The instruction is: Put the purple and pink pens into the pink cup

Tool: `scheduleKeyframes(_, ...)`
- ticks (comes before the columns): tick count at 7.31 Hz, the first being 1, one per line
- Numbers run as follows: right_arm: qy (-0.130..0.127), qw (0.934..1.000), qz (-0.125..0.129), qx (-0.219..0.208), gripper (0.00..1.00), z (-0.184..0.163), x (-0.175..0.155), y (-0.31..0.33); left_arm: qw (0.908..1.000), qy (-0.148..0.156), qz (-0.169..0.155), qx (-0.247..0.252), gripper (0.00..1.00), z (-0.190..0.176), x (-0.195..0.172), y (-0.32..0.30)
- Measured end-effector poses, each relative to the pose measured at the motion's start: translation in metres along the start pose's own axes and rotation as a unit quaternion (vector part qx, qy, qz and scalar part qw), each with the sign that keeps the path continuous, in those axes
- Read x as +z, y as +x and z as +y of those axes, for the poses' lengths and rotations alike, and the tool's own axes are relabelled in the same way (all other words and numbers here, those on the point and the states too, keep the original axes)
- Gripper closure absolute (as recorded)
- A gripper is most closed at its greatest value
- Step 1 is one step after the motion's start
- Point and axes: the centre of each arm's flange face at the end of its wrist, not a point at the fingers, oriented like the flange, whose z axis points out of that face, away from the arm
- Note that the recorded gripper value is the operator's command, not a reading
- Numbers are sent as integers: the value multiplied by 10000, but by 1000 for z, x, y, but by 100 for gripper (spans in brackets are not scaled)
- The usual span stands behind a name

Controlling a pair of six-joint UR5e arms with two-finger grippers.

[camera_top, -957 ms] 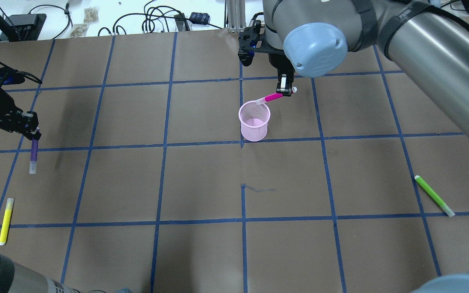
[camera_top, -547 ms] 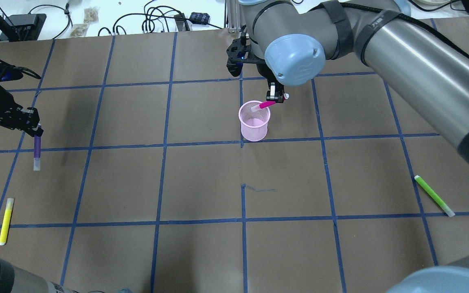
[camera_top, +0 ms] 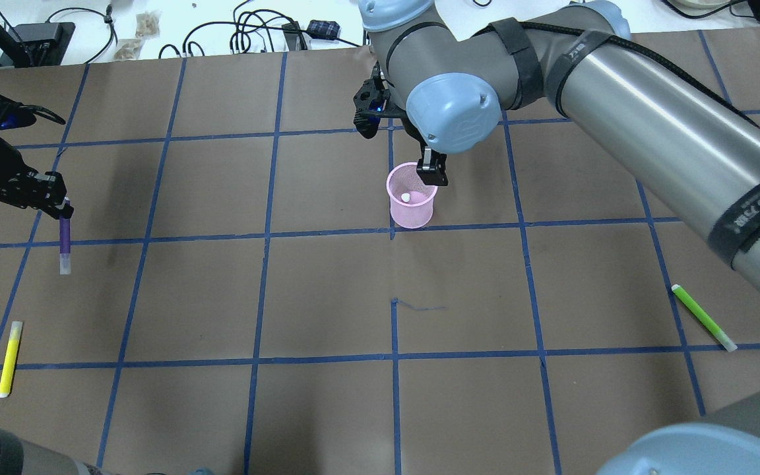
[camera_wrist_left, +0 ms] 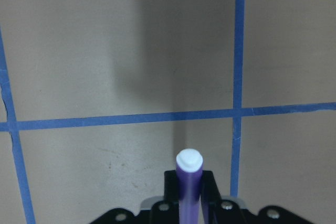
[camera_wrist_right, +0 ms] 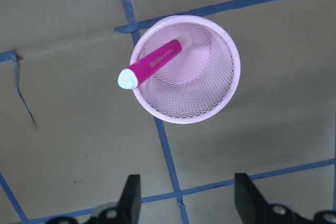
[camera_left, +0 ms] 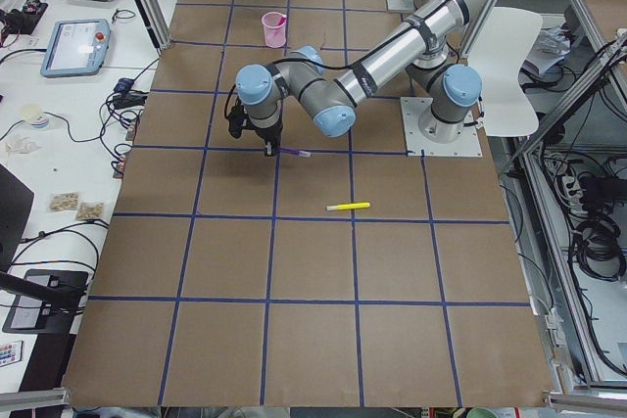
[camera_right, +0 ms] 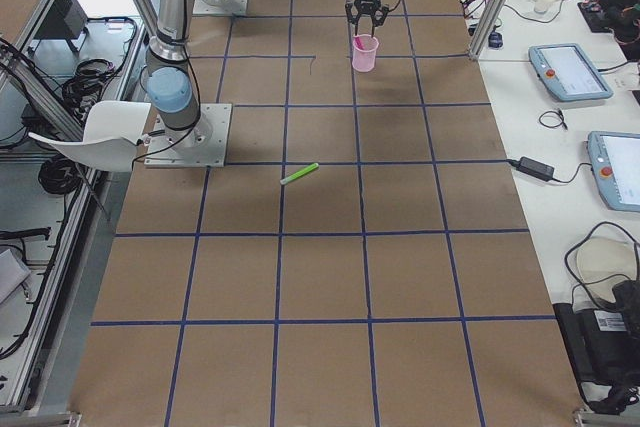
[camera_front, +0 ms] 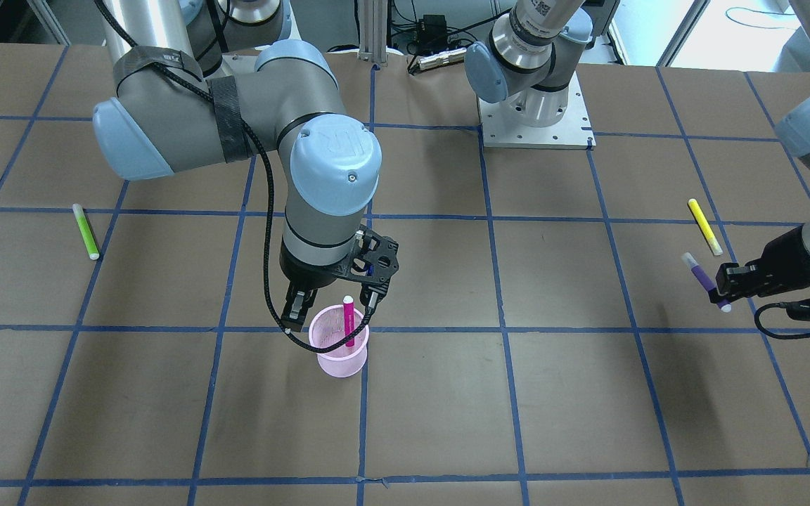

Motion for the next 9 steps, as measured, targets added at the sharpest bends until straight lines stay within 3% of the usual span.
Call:
scheduleKeyframes(3,199,9990,236,317,0,30,-35,21,9989,412,-59,222,100,-2,-36,43)
scheduleKeyframes(4,358,9960,371,735,0,64,-60,33,9974,596,-172,359,100,-5,-53,72)
scheduleKeyframes(5,627,9873,433,1396,0,104,-84,42,9937,904,-312,583,100,-11,-70,105)
scheduleKeyframes(6,888,9716,407,2156,0,143,-102,49,9873,1268,-434,849,100,-17,-83,143)
scheduleKeyframes(7,1017,9503,336,2923,0,174,-115,50,9800,1610,-525,1049,100,-22,-92,181)
scheduleKeyframes(9,1006,8893,-30,4461,2,205,-130,36,9691,2190,-520,1011,100,-28,-103,247)
